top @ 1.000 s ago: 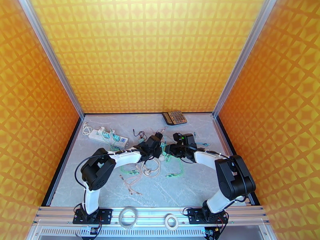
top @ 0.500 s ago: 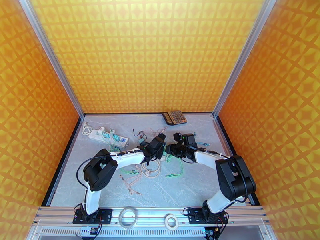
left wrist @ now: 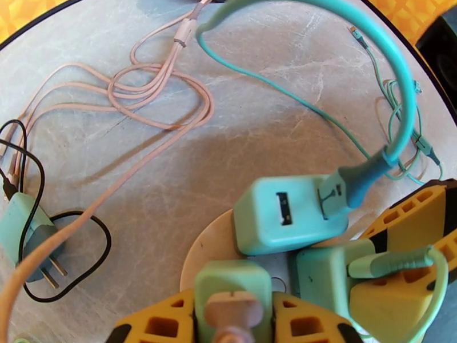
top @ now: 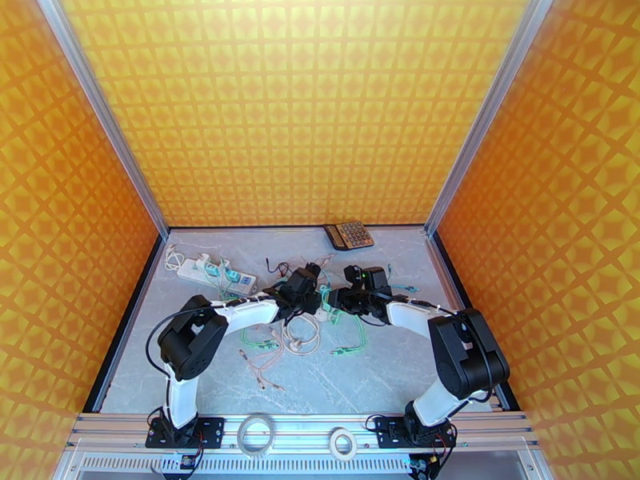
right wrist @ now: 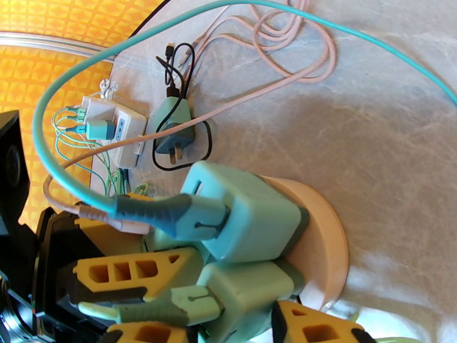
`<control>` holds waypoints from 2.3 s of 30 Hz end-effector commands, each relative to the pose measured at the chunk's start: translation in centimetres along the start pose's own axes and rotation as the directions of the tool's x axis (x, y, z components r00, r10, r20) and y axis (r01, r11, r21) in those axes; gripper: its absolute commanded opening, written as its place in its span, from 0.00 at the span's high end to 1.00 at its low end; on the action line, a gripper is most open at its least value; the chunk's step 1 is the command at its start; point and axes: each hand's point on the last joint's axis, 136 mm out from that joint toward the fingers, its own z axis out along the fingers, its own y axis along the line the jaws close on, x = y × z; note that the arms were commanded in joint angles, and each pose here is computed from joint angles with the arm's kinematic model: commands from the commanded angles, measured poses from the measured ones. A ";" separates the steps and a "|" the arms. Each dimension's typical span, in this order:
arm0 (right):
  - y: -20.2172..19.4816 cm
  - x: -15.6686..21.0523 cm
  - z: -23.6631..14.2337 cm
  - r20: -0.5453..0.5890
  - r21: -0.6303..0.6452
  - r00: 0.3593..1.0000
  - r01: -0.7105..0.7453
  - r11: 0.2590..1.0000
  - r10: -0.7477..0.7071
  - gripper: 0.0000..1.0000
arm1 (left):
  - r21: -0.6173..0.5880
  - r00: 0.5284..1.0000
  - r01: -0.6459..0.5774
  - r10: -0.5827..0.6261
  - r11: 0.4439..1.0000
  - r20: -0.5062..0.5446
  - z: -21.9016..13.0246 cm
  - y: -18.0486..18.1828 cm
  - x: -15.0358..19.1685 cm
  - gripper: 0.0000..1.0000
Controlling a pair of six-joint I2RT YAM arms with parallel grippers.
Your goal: Pull the plug off the socket
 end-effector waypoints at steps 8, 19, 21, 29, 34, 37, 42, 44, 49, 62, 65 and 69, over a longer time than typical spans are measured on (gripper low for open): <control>-8.9 6.0 0.4 -0.118 0.342 0.981 -0.106 0.934 0.155 0.62 | 0.033 0.980 -0.198 0.198 0.980 -0.008 -1.5 -5.5 -0.9 1.00; -9.0 6.1 0.4 -0.123 0.349 0.981 -0.100 0.932 0.151 0.62 | -0.025 0.962 -0.273 0.272 0.962 -0.030 -0.7 -7.0 0.0 1.00; -9.0 6.1 0.4 -0.122 0.350 0.981 -0.101 0.931 0.152 0.62 | -0.011 0.972 -0.235 0.234 0.972 -0.022 -1.2 -6.6 -0.5 1.00; -8.8 6.1 0.2 -0.118 0.347 0.982 -0.097 0.933 0.146 0.62 | 0.135 1.000 0.000 -0.003 0.991 0.020 -3.5 -4.2 -3.2 1.00; -8.8 6.1 0.4 -0.119 0.341 0.982 -0.098 0.935 0.146 0.62 | 0.144 0.999 0.039 -0.042 0.989 0.019 -4.0 -3.0 -3.3 1.00; -8.8 6.0 0.5 -0.117 0.339 0.982 -0.099 0.936 0.146 0.62 | 0.135 1.000 0.027 -0.027 0.990 -0.005 -3.5 -2.9 -2.8 1.00; -8.8 6.1 0.5 -0.119 0.339 0.982 -0.098 0.936 0.146 0.62 | 0.085 0.998 -0.054 0.057 0.995 -0.039 -2.6 -3.6 -1.8 1.00; -8.8 6.1 0.5 -0.120 0.341 0.982 -0.097 0.935 0.145 0.62 | 0.049 0.991 -0.122 0.124 0.991 -0.053 -2.2 -4.4 -1.2 1.00; -8.8 6.2 0.5 -0.120 0.343 0.982 -0.096 0.934 0.145 0.62 | -0.041 0.958 -0.275 0.271 0.960 -0.091 -1.4 -5.7 0.1 1.00; -8.9 6.1 0.6 -0.120 0.347 0.982 -0.095 0.933 0.144 0.62 | -0.082 0.973 -0.227 0.223 0.970 -0.060 -2.8 -4.3 -1.1 1.00; -8.8 6.1 0.6 -0.119 0.346 0.982 -0.094 0.933 0.144 0.61 | -0.112 0.984 -0.178 0.174 0.978 -0.042 -3.7 -1.9 -2.3 1.00; -8.7 6.0 0.5 -0.116 0.342 0.983 -0.094 0.935 0.141 0.61 | -0.142 0.996 -0.090 0.087 0.986 -0.032 -3.8 1.9 -3.7 1.00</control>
